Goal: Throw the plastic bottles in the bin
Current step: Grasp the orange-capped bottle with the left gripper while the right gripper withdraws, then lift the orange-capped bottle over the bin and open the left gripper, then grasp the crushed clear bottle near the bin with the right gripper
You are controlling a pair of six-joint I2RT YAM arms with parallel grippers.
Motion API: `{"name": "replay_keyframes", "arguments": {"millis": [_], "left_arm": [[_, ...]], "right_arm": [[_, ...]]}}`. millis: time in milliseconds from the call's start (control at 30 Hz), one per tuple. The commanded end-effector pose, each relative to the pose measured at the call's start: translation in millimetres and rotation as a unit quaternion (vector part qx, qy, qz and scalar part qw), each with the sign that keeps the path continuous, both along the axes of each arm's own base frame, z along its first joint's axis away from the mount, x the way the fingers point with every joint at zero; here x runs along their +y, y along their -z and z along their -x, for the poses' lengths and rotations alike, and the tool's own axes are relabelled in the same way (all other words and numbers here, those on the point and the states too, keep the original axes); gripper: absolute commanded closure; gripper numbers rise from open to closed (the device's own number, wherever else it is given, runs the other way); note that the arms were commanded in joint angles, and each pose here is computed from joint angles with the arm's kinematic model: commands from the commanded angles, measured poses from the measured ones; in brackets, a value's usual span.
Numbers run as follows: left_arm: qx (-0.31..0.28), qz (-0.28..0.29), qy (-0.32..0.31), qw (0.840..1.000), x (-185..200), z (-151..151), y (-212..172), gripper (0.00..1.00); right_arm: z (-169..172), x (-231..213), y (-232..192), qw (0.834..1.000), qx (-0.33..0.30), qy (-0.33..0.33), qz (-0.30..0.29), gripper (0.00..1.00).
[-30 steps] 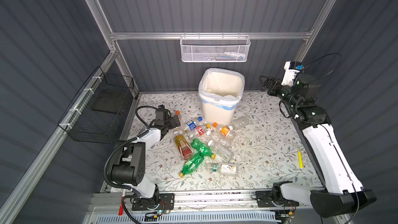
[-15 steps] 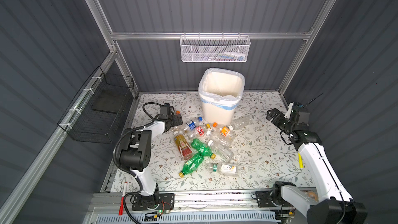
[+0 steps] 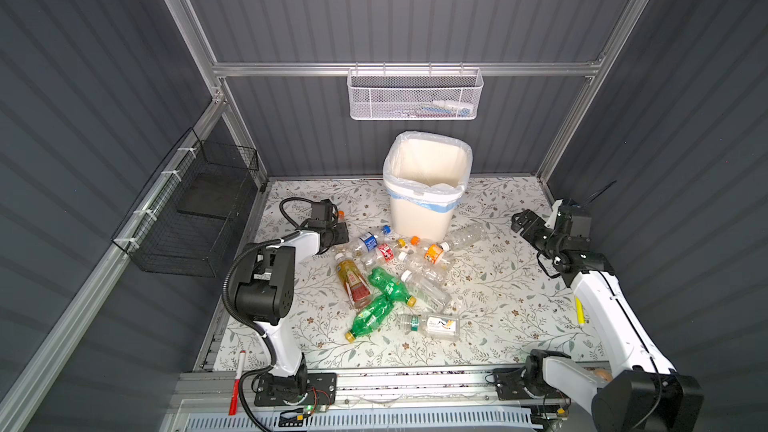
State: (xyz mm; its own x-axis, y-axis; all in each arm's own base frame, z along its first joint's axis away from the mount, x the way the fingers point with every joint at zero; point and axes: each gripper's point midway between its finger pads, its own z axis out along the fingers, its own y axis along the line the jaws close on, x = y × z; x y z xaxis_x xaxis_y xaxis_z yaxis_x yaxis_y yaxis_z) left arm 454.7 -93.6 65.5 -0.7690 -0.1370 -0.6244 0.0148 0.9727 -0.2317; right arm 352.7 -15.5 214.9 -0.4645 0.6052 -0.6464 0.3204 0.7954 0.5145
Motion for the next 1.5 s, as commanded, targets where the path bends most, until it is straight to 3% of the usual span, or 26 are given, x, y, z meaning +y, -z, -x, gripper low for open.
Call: {"name": "replay_keyframes", "arguments": {"millis": [0,133,233,300,367,533,600,667,733,800,833,900,933,1100,1233,1300,1467], "left_arm": [[-0.088,0.023,0.004,0.996,-5,-4,-66,0.49],[-0.192,0.039,0.014,0.981,-7,6,-139,0.5],[-0.295,0.043,0.02,0.954,-4,24,-202,0.5],[-0.385,0.043,0.025,0.922,0,47,-252,0.52],[-0.484,0.046,0.029,0.873,4,78,-304,0.52],[-0.629,0.07,0.106,0.767,-16,124,-421,0.52],[-0.651,0.099,0.149,0.737,-35,124,-458,0.52],[-0.637,0.136,0.207,0.73,-72,105,-479,0.49],[-0.591,0.173,0.26,0.744,-116,76,-492,0.44],[-0.505,0.197,0.311,0.781,-163,38,-479,0.36],[-0.46,0.202,0.327,0.8,-183,22,-467,0.27],[-0.431,0.196,0.331,0.816,-197,6,-463,0.05],[-0.427,0.192,0.322,0.823,-196,1,-461,0.0],[-0.493,0.145,0.234,0.825,-153,8,-487,0.0],[-0.505,0.124,0.18,0.835,-112,17,-500,0.0],[-0.499,0.12,0.148,0.845,-87,19,-493,0.0],[-0.414,0.111,0.068,0.901,-26,5,-411,0.0]], "right_arm": [[-2,2,7,1.0,0.007,-0.012,0.0,0.06],[0,3,11,1.0,0.008,-0.023,0.01,0.06],[3,2,13,1.0,0.01,-0.021,0.017,0.07],[4,2,13,1.0,0.009,-0.022,0.019,0.07],[5,1,9,1.0,0.003,-0.021,0.021,0.07],[8,1,-2,0.999,-0.03,-0.015,0.023,0.08],[6,3,-4,0.999,-0.04,-0.017,0.014,0.08],[4,6,-3,0.999,-0.046,-0.021,0.0,0.08],[1,11,-3,0.998,-0.048,-0.025,-0.014,0.09],[0,15,-2,0.998,-0.047,-0.033,-0.022,0.09],[0,18,-1,0.998,-0.046,-0.037,-0.022,0.09],[1,22,-2,0.998,-0.044,-0.049,-0.021,0.09],[3,25,-2,0.997,-0.04,-0.057,-0.016,0.09],[13,26,8,0.997,-0.006,-0.071,0.012,0.06],[14,24,24,0.998,0.026,-0.059,0.004,0.06],[11,25,36,0.998,0.047,-0.05,-0.012,0.07],[-2,51,66,0.992,0.114,-0.029,-0.038,0.06]]}}
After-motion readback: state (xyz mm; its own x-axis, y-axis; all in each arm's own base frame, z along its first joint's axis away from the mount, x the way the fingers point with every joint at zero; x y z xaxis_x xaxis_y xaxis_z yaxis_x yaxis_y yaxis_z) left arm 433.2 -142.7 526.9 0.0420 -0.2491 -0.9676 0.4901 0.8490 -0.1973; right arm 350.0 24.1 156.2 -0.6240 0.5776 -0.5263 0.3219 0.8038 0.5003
